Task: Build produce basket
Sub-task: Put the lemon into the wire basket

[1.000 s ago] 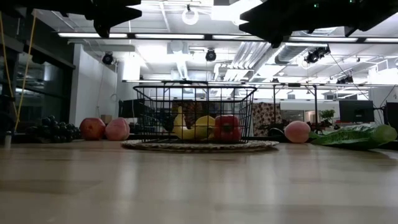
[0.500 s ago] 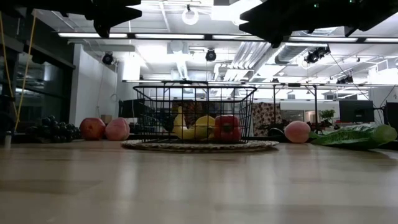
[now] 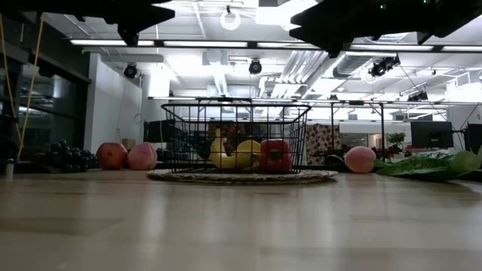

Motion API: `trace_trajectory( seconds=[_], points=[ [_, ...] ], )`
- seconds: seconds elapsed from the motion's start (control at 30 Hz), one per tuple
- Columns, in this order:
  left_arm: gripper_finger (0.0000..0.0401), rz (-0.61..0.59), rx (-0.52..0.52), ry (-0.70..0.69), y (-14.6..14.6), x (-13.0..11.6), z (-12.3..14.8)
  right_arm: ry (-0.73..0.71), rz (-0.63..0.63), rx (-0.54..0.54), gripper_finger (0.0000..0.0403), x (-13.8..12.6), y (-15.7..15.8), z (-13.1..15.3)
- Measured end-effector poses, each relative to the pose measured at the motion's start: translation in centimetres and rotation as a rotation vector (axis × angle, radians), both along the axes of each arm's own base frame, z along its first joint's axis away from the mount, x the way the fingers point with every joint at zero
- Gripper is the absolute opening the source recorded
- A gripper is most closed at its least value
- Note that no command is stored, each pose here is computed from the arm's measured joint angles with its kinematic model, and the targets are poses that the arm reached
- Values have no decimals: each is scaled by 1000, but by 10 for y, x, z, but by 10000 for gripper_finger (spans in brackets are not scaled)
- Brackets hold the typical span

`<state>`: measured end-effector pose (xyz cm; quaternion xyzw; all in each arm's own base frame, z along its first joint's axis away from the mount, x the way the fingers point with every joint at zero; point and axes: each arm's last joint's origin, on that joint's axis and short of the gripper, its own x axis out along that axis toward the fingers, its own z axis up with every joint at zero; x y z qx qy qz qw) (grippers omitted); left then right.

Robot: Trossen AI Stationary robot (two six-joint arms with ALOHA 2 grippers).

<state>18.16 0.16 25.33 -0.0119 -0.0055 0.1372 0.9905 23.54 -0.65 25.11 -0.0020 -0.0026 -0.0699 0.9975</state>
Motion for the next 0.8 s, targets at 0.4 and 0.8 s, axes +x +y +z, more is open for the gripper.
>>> trace_trajectory(
  seconds=[0.4,0.8],
  points=[
    [285,10,-4,34,0,13,-10,23,-1,0,185,0,0,-2],
    [364,-10,-63,37,-1,15,-10,22,-1,1,185,0,0,-2]
  ],
)
